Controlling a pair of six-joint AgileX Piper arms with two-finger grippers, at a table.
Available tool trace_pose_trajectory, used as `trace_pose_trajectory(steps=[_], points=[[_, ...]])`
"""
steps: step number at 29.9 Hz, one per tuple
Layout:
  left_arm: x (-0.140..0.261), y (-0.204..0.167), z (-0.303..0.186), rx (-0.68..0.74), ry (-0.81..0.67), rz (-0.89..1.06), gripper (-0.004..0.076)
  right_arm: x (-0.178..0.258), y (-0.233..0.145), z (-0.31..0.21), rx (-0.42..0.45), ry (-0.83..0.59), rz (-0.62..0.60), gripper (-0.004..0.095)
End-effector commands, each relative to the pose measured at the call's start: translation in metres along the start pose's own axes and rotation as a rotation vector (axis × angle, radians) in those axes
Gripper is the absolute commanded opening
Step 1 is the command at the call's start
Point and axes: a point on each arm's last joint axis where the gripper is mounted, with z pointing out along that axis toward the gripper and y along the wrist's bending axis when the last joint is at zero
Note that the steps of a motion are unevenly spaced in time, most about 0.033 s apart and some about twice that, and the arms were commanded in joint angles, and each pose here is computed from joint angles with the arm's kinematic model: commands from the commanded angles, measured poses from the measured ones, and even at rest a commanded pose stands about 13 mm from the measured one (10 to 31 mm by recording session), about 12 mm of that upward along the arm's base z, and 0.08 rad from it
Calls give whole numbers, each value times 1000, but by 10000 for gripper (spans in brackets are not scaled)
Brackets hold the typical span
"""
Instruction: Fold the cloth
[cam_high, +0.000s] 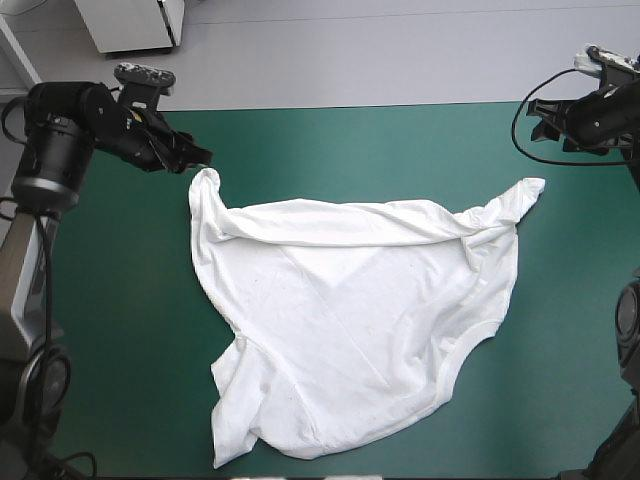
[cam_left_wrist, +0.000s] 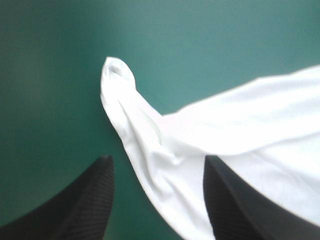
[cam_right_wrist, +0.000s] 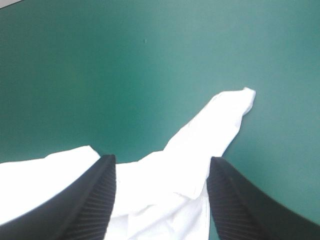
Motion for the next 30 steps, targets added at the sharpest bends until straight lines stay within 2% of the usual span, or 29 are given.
trace_pose_trajectory(steps=[1,4,9,16,24,30], points=[[28,-28,-48,-41,-5,70,388,9,13,-44,-28,-66,-11,511],[58,-46,-68,-42,0,5,388,15,17,-55,-31,-76,-14,511],[108,-72,-82,110,45,-94,388,19,24,-76,-37,-119,-27,511],[163,-101,-65,170,199,-86,360,23,31,-97,-41,-165,-35,509],[221,-117,-16,96,464,-101,360,27,35,-111,-44,-194,-42,498],[247,-118,0,92,571,-142,360,27,35,-112,-44,-194,-42,465]])
